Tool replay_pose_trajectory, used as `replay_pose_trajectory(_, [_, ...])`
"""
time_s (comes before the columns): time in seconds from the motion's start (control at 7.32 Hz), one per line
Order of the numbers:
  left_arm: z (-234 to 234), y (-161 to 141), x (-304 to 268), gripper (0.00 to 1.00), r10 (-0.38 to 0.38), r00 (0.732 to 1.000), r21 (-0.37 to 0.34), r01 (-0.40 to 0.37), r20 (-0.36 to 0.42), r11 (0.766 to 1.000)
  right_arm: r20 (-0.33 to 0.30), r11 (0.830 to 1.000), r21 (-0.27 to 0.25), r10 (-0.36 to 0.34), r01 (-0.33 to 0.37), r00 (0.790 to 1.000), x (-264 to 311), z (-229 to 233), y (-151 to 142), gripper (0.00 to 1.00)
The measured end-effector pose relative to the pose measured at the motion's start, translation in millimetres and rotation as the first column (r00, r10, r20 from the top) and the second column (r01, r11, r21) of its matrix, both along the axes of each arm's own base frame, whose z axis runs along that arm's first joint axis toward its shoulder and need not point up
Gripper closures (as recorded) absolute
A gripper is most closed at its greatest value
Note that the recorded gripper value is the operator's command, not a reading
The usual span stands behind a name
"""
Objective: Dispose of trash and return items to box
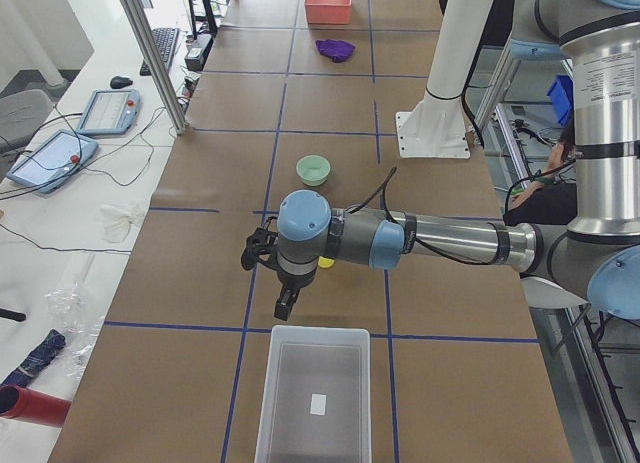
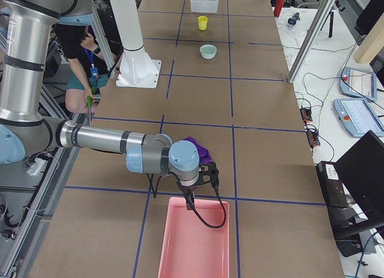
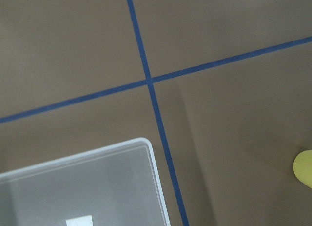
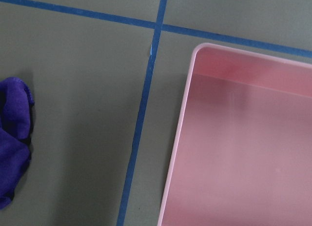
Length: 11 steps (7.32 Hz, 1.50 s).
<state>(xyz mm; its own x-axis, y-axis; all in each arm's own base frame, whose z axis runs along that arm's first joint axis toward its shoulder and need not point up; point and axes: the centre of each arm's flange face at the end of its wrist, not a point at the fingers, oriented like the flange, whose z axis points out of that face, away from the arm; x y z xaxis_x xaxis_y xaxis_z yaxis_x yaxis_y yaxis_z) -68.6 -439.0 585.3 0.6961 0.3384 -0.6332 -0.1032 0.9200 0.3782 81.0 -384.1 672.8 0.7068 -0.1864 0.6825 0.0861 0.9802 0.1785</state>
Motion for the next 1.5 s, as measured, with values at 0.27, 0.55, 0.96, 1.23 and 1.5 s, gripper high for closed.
replay_pose_trajectory(0.27, [-14.6, -13.5, 2.6, 0.0, -0.003, 1.0, 0.246, 0.004, -0.005, 0.969, -0.009, 0.987, 0.159, -0.007, 0.008, 1.0, -5.2, -19.1, -12.3, 0.0])
replay_pose_trajectory(0.55, [-31.5, -15.1, 4.6, 0.0, -0.049, 0.997, 0.417, 0.069, -0.058, 0.906, 0.004, 0.965, 0.262, -0.026, 0.024, 1.0, -23.5, -40.6, -27.0, 0.0])
replay_pose_trajectory(0.96, [-50.4, -9.3, 93.1, 0.0, -0.007, 0.975, 0.367, 0.09, -0.223, 0.926, 0.026, 0.948, 0.319, -0.027, 0.017, 0.999, -42.8, -67.4, -51.0, 0.0])
replay_pose_trajectory(1.23, [-34.5, 12.8, 141.5, 0.14, -0.089, 0.961, 0.231, 0.152, -0.263, 0.961, 0.042, 0.957, 0.291, 0.007, -0.019, 0.999, -45.1, -69.1, -52.2, 0.0])
replay_pose_trajectory(1.5, [-13.8, 33.8, 186.8, 0.3, -0.223, 0.944, 0.108, 0.255, -0.244, 0.961, 0.047, 0.96, 0.278, 0.019, -0.031, 0.999, -45.4, -68.7, -51.8, 0.0])
